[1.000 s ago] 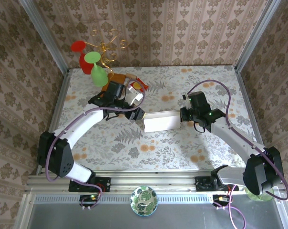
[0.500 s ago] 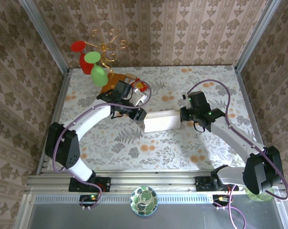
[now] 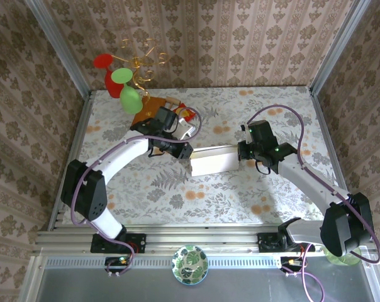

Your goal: Fold the paper box

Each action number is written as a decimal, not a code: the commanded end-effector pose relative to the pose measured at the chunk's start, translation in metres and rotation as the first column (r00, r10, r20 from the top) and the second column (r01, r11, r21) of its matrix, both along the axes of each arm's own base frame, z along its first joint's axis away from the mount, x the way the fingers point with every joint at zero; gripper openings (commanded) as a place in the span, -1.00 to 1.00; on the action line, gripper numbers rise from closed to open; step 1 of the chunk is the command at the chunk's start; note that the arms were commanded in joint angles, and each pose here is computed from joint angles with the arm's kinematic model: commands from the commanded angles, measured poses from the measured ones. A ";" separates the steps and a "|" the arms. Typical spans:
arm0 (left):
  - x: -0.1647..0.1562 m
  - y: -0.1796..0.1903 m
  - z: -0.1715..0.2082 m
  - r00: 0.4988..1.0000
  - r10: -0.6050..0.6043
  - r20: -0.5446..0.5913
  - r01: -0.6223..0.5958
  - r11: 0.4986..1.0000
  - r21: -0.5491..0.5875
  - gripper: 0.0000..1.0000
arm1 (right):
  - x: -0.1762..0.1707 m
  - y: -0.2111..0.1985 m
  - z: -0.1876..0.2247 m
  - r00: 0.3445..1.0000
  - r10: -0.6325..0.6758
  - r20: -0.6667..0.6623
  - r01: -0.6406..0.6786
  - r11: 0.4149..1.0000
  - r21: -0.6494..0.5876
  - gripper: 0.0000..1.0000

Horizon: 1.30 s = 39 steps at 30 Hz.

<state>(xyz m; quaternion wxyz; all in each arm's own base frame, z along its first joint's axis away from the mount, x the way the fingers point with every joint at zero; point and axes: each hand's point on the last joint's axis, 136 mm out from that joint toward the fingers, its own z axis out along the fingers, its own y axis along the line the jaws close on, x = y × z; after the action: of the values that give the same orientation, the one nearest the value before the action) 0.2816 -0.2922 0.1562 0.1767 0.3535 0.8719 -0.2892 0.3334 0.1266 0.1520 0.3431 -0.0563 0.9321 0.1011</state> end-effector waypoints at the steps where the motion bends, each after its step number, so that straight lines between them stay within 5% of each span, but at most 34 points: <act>1: -0.003 -0.005 0.005 1.000 0.016 -0.024 -0.016 1.000 0.021 -0.71 | -0.015 -0.007 -0.021 0.994 -0.023 -0.105 0.018 0.999 -0.044 -1.00; 7: -0.010 -0.009 0.004 0.999 0.042 -0.031 -0.040 0.998 0.049 -0.78 | -0.016 -0.007 -0.022 0.994 -0.031 -0.109 0.026 0.999 -0.044 -1.00; 19: -0.011 0.004 0.017 0.981 0.193 -0.013 -0.192 0.979 0.069 -0.33 | -0.018 -0.011 -0.023 0.993 -0.060 -0.105 0.054 0.997 -0.059 -1.00; 39: 0.013 0.011 0.024 0.987 0.157 0.045 -0.161 0.980 0.121 -0.22 | -0.019 -0.011 -0.024 0.992 -0.061 -0.106 0.055 0.997 -0.059 -1.00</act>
<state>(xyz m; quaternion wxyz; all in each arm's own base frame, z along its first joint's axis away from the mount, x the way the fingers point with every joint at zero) 0.2909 -0.2830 0.1813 0.1987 0.2863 0.9107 -0.2216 0.3333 0.1228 0.1507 0.3424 -0.0340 0.9345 0.0915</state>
